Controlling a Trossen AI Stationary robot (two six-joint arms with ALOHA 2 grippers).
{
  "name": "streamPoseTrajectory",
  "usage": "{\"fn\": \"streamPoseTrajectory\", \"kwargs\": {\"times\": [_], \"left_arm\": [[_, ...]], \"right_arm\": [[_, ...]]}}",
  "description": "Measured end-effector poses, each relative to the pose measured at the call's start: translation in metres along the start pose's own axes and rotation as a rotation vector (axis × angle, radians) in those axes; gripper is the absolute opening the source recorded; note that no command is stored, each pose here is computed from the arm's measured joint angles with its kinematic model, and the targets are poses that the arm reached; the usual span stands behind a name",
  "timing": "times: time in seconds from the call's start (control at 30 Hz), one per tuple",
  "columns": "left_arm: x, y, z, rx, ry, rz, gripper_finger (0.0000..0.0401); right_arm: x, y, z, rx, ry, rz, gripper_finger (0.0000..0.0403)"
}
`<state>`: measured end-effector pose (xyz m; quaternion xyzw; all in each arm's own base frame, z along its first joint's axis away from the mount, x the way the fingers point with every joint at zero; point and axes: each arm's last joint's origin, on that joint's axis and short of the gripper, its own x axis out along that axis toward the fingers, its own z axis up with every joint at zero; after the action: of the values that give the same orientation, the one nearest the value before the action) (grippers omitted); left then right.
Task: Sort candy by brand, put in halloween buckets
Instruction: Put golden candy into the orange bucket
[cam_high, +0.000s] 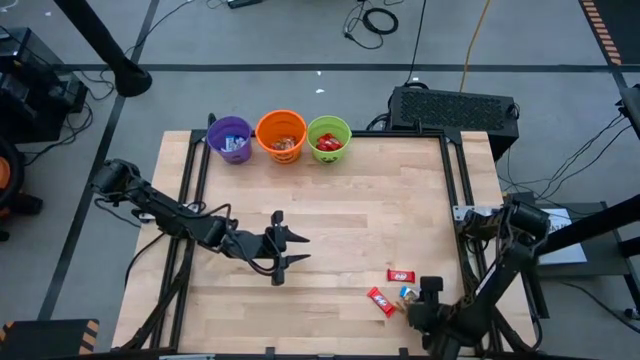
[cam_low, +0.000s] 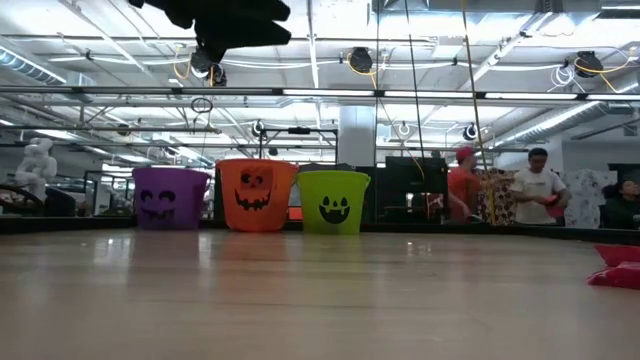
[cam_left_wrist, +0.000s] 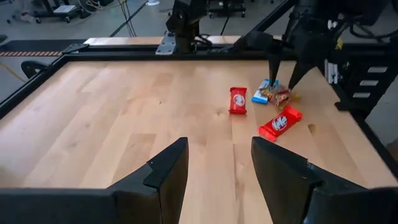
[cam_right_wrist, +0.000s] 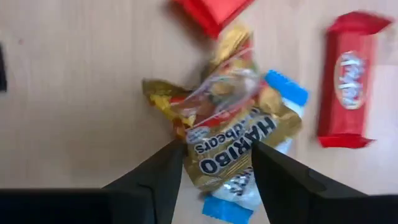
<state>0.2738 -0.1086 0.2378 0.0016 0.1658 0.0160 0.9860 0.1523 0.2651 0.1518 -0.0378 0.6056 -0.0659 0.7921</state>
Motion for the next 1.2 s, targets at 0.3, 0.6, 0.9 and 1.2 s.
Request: {"fn": "streamPoseTrajectory", "kwargs": {"times": [0.3, 0.6, 0.9, 1.2], "left_arm": [[0.0, 0.0, -0.002, 0.016, 0.022, 0.003, 0.0182], [0.0, 0.0, -0.001, 0.127, 0.011, 0.005, 0.0182], [0.001, 0.004, 0.009, 0.215, -0.082, 0.075, 0.0182], [-0.001, 0.008, 0.027, 0.263, -0.245, 0.14, 0.0182]], "right_arm": [[0.006, -0.003, 0.001, -0.017, 0.062, 0.029, 0.0091], [-0.003, -0.001, 0.008, -0.025, 0.054, 0.05, 0.0005], [-0.098, -0.031, 0.043, -0.087, -0.188, 0.033, 0.0001], [-0.178, -0.108, 0.049, -0.255, -0.911, -0.45, 0.0001]]}}
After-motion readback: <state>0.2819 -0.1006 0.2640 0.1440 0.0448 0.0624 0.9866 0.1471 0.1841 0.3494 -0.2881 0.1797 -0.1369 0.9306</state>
